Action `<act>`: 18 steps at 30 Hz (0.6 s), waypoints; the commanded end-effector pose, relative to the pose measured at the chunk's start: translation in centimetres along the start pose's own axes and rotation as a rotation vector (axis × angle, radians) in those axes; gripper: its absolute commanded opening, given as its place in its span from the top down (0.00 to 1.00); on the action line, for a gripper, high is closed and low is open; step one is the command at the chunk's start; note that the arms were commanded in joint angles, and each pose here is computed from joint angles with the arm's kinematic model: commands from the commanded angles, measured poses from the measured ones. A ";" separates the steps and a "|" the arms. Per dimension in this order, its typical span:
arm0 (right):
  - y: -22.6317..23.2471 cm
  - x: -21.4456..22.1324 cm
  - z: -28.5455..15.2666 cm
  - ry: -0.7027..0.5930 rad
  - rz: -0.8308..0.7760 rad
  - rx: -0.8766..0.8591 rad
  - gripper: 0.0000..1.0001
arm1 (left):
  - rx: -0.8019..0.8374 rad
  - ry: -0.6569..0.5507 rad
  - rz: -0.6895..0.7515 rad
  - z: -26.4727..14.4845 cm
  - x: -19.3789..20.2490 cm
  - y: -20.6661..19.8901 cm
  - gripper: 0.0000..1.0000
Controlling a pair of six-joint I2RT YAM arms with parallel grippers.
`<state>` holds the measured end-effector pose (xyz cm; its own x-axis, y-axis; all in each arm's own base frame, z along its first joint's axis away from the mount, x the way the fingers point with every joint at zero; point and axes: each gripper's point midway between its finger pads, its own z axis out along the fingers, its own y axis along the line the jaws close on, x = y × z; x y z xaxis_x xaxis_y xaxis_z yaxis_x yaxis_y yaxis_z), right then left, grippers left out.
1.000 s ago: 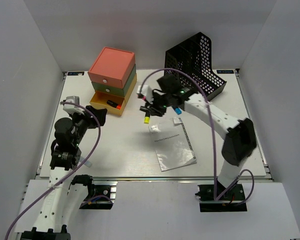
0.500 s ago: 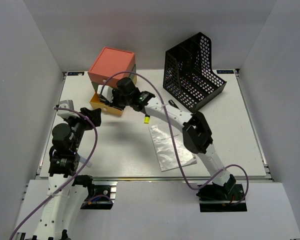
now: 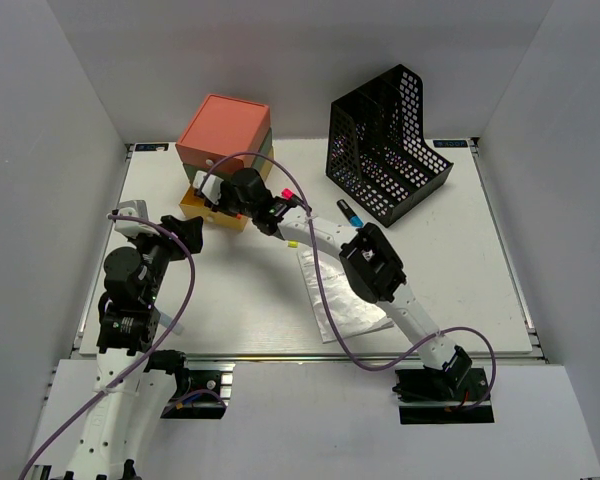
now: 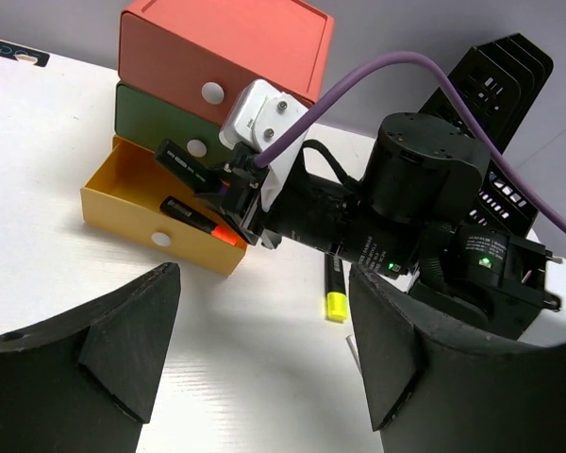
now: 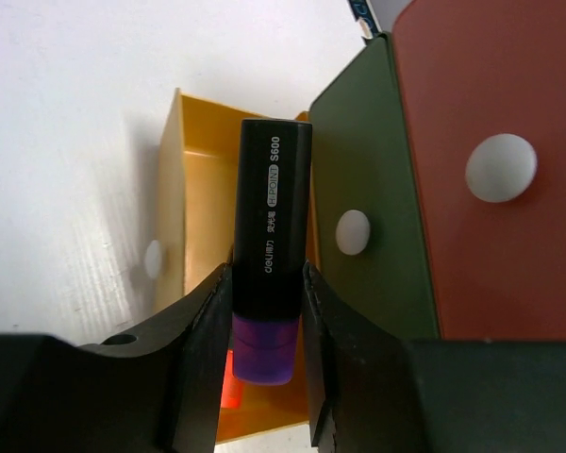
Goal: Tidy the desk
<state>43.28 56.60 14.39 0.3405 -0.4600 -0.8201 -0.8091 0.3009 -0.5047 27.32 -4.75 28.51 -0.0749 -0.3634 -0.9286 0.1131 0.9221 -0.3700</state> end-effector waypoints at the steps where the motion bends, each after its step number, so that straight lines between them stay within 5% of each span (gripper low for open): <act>1: -2.8 -2.2 0.0 -0.087 -0.015 0.102 1.00 | 0.013 0.004 0.000 0.0 0.1 -0.2 0.18; 4: -1.8 -1.5 -0.1 -0.071 0.004 0.063 0.99 | 0.019 0.008 0.000 0.0 0.3 -0.2 0.18; 10: -0.3 -1.1 -0.9 -0.032 0.017 -0.022 0.52 | 0.035 0.013 0.002 0.1 0.4 -0.5 0.18; 18: -1.4 -2.9 -2.4 -0.023 0.038 -0.013 0.41 | 0.108 0.010 0.019 0.0 0.5 -1.7 0.22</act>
<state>42.73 55.75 11.51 0.2919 -0.4974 -0.8170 -0.8452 0.2657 -0.4637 27.27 -5.52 28.44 -0.0863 -0.3605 -0.9287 0.1556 0.9159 -0.3700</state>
